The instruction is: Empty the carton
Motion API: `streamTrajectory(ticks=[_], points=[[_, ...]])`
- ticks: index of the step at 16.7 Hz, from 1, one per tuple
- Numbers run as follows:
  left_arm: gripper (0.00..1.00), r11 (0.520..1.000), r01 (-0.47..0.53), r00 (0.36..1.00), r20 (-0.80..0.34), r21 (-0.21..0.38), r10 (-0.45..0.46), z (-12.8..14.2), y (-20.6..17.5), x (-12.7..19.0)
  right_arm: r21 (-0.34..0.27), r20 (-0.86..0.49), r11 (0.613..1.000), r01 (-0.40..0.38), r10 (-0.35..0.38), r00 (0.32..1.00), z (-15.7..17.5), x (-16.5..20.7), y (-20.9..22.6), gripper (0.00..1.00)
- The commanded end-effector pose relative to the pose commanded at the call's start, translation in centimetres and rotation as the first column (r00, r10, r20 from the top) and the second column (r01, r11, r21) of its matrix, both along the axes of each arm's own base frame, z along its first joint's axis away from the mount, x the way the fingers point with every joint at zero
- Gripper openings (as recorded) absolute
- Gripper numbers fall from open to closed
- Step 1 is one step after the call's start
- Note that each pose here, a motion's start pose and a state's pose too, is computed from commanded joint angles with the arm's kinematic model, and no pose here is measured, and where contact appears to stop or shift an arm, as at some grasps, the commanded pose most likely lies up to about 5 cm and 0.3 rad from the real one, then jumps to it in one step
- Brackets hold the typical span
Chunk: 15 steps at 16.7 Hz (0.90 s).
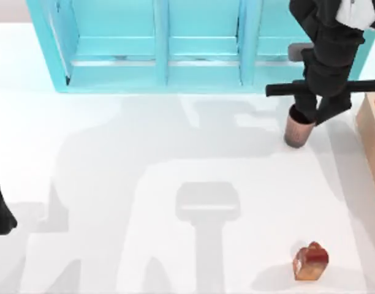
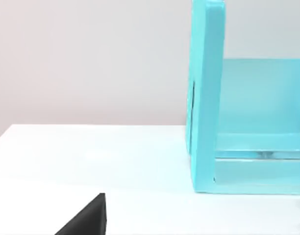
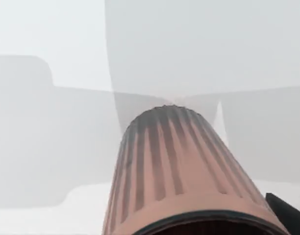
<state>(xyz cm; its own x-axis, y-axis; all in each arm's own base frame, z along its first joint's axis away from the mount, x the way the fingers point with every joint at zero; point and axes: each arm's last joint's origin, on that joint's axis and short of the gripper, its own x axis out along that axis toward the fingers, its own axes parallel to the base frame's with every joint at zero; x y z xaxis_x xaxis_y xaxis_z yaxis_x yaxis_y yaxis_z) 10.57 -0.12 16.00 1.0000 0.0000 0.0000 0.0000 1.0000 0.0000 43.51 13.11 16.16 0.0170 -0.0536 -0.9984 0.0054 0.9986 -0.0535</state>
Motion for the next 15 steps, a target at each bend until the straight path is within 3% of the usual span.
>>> streamTrajectory(ticks=[6, 15], points=[[1.00, 1.000, 0.000, 1.000, 0.000, 0.000, 0.000, 0.00, 0.00, 0.00, 0.000, -0.009, 1.000, 0.014, -0.014, 1.000, -0.33, 0.32, -1.52, 0.00], [1.00, 1.000, 0.000, 1.000, 0.000, 0.000, 0.000, 0.00, 0.00, 0.00, 0.000, -0.009, 1.000, 0.014, -0.014, 1.000, -0.33, 0.32, -1.52, 0.68]])
